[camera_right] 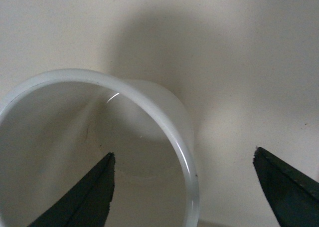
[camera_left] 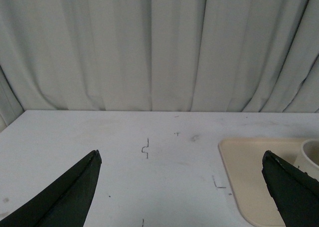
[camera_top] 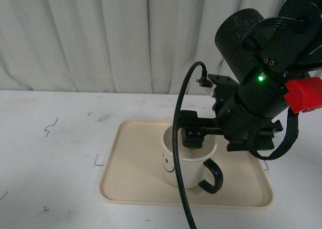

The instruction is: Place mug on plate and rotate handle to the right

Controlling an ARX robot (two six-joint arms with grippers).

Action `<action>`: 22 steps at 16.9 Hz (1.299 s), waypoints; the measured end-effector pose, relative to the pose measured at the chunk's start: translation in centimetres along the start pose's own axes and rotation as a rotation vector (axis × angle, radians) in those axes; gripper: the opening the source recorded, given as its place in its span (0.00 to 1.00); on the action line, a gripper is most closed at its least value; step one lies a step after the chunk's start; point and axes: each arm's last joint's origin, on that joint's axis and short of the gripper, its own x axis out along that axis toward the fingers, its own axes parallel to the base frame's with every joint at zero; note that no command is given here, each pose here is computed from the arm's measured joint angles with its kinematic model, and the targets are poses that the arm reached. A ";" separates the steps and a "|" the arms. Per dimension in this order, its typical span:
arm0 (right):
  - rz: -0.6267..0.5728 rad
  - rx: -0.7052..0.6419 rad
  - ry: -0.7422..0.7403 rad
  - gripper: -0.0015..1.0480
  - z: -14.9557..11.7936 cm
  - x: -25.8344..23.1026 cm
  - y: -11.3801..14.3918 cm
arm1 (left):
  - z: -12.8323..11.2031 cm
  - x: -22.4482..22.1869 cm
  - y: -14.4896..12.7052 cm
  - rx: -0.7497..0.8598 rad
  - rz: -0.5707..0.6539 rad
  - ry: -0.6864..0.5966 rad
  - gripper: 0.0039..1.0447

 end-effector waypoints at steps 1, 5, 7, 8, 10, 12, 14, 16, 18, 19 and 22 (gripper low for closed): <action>0.000 0.005 0.001 0.73 0.0 0.0 0.1 | 0.0 0.0 0.0 0.000 0.000 0.000 0.94; -0.019 0.019 0.026 0.21 0.1 -0.3 0.3 | 0.0 0.0 0.0 0.000 0.000 0.000 0.94; -0.018 -0.034 0.027 0.05 0.8 -0.9 0.4 | 0.0 0.0 0.0 0.000 0.000 0.000 0.94; -0.010 -0.075 0.029 0.02 1.3 -1.2 0.6 | 0.0 0.0 0.0 0.000 0.000 0.000 0.94; 0.014 -0.171 0.004 0.03 2.4 -2.0 0.9 | 0.0 0.0 0.0 0.000 0.000 0.000 0.94; 0.017 -0.332 0.023 0.03 3.0 -2.8 1.0 | 0.0 0.0 0.0 0.000 0.000 0.000 0.94; -0.003 -0.508 0.073 0.03 2.6 -2.9 0.6 | 0.0 0.0 0.0 0.000 0.000 0.000 0.94; 0.047 -0.748 0.108 0.03 2.3 -3.0 0.7 | 0.0 0.0 0.0 0.000 0.000 0.000 0.94; 0.067 -0.830 0.104 0.03 2.5 -3.2 1.1 | 0.0 0.0 0.0 0.000 0.000 0.000 0.94; 0.068 -0.856 0.099 0.03 2.6 -3.2 1.2 | 0.0 0.0 0.0 0.000 0.000 0.000 0.94; 0.083 -0.876 0.122 0.03 3.1 -2.1 1.2 | 0.0 0.0 0.0 0.000 0.000 0.000 0.94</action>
